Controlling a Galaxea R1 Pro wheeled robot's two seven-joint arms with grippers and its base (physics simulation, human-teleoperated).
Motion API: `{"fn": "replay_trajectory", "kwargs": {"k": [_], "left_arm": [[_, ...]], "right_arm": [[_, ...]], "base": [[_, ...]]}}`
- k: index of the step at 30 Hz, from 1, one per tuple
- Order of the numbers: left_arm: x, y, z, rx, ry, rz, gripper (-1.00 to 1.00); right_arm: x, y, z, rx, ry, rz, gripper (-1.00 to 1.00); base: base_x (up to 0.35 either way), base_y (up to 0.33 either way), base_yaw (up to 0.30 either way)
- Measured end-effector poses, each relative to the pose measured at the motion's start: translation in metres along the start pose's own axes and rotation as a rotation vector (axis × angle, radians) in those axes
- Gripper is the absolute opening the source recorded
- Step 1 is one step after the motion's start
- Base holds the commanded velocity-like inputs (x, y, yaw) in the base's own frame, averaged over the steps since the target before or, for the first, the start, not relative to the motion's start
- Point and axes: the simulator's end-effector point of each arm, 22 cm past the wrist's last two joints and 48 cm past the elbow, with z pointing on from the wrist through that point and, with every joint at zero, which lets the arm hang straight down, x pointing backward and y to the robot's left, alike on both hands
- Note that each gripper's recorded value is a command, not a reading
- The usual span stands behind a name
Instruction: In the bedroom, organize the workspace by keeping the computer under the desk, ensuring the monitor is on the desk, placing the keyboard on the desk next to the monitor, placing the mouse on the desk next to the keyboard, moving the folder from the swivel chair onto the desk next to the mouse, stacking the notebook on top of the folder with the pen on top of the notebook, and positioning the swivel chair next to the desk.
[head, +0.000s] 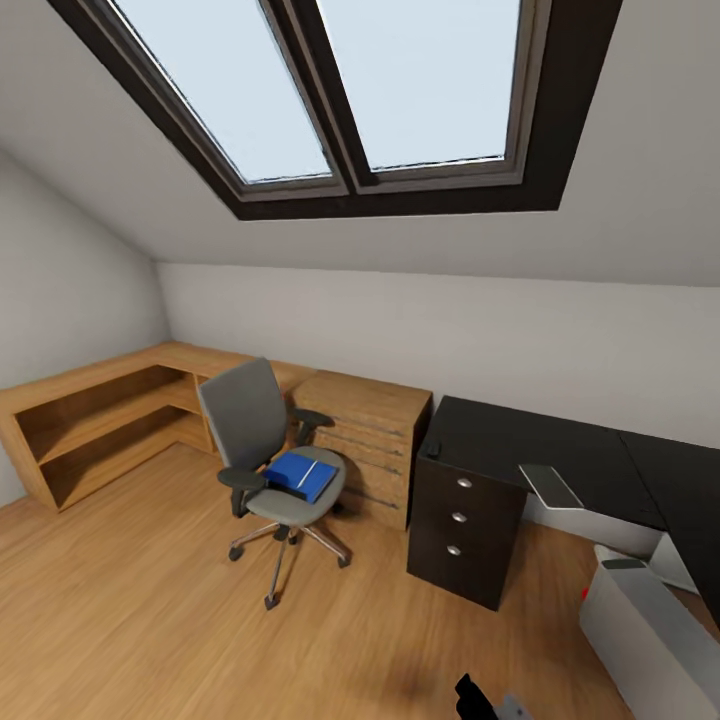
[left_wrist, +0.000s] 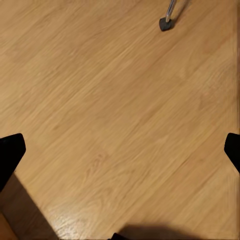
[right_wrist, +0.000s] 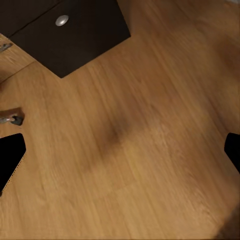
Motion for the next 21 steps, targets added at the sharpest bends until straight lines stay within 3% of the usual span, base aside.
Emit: {"fn": "replay_trajectory", "kwargs": {"k": [12, 21], "left_arm": [[0.0003, 0.0001, 0.0, 0.0, 0.0, 0.001, 1.0], [0.0002, 0.0002, 0.0, 0.0, 0.0, 0.001, 1.0]], "right_arm": [[-0.0008, 0.0006, 0.0002, -0.006, -0.003, -0.007, 1.0], [-0.0004, 0.0075, -0.0005, -0.046, -0.009, -0.083, 1.0]], "base": [[0.317, -0.159, 0.0], [0.312, -0.181, 0.0]]}}
